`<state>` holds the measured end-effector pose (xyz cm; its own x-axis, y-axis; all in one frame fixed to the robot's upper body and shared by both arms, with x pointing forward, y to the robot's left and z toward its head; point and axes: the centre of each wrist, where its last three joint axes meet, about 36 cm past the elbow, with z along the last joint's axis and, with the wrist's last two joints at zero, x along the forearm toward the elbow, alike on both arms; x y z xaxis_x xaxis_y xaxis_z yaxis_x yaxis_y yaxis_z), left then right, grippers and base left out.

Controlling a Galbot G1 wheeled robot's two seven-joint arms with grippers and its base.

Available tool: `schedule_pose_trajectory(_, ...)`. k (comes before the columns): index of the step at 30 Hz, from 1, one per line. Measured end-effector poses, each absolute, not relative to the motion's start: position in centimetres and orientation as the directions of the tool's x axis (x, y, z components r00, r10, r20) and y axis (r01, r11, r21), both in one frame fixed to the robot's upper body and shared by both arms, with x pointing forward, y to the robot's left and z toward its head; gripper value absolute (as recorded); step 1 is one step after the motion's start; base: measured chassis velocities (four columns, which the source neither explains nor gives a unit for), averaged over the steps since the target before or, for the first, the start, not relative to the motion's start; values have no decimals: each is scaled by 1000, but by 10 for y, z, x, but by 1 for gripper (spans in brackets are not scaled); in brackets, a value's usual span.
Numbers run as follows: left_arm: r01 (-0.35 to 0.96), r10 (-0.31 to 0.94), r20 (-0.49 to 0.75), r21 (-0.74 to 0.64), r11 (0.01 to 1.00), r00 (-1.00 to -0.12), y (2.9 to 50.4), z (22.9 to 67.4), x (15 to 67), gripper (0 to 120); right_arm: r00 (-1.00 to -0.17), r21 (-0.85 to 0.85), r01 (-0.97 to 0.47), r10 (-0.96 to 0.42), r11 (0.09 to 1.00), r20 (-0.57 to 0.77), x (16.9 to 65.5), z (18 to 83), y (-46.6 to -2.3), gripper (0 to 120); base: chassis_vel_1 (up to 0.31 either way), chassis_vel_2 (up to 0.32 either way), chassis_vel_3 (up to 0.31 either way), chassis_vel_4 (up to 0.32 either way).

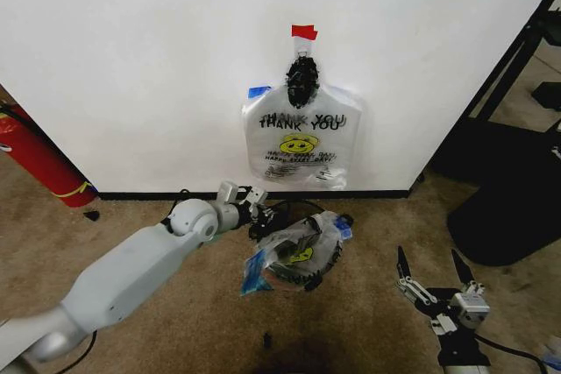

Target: Pick up the garbage bag from the wall and place it over the trash bin.

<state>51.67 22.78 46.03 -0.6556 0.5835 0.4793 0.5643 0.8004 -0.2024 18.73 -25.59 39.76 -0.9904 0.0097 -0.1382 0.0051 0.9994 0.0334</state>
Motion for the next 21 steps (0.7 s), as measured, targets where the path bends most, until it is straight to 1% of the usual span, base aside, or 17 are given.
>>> schedule_pose_trajectory(1, 521, 552, 479, -211, 827, -683, 228, 464, 510, 3, -992, 32, 4, 8, 999, -129, 188, 396, -256, 100, 0, 0, 0, 0)
schedule_pose_trajectory(2, 433, 485, 488, -225, 873, -725, 230, 469, 497, 3, -993, 32, 1, 5, 999, -115, 188, 393, -256, 100, 0, 0, 0, 0)
schedule_pose_trajectory(3, 385, 450, 496, -232, 893, -743, 231, 471, 489, 3, -994, 32, -1, 2, 999, -107, 189, 392, -256, 100, 0, 0, 0, 0)
schedule_pose_trajectory(4, 385, 450, 496, -232, 893, -743, 231, 471, 489, 3, -994, 32, -1, 2, 999, -107, 189, 392, -256, 100, 0, 0, 0, 0)
schedule_pose_trajectory(5, 318, 403, 506, -248, 915, -763, 233, 474, 476, 3, -995, 32, -5, -2, 999, -98, 190, 390, -256, 100, 0, 0, 0, 0)
schedule_pose_trajectory(6, 210, 324, 507, -269, 940, -799, 230, 476, 449, 3, -996, 30, -15, -13, 999, -84, 194, 387, -255, 100, 0, 0, 0, 0)
schedule_pose_trajectory(7, 172, 294, 503, -274, 946, -813, 229, 477, 441, 3, -997, 30, -19, -16, 999, -81, 195, 387, -254, 100, 0, 0, 0, 0)
schedule_pose_trajectory(8, 91, 234, 488, -298, 950, -841, 226, 478, 425, 3, -997, 28, -25, -23, 999, -77, 198, 388, -252, 100, 0, 0, 0, 0)
schedule_pose_trajectory(9, 54, 206, 478, -313, 948, -854, 224, 478, 418, 3, -997, 26, -29, -27, 999, -76, 200, 388, -251, 100, 0, 0, 0, 0)
schedule_pose_trajectory(10, 54, 206, 478, -313, 948, -854, 224, 478, 418, 3, -997, 26, -29, -27, 999, -76, 200, 388, -251, 100, 0, 0, 0, 0)
schedule_pose_trajectory(13, -41, 141, 441, -377, 925, -887, 213, 471, 395, 3, -996, 19, -47, -45, 999, -73, 205, 389, -249, 100, 0, 0, 0, 0)
schedule_pose_trajectory(16, -117, 73, 413, -414, 903, -908, 200, 462, 384, 3, -996, 16, -59, -58, 998, -72, 208, 389, -248, 100, 0, 0, 0, 0)
schedule_pose_trajectory(19, -154, 45, 415, -434, 888, -909, 191, 458, 380, 3, -996, 15, -63, -62, 998, -68, 208, 389, -248, 100, 0, 0, 0, 0)
schedule_pose_trajectory(21, -183, 17, 404, -451, 874, -915, 180, 447, 373, 3, -996, 17, -66, -64, 998, -62, 207, 387, -247, 100, 0, 0, 0, 0)
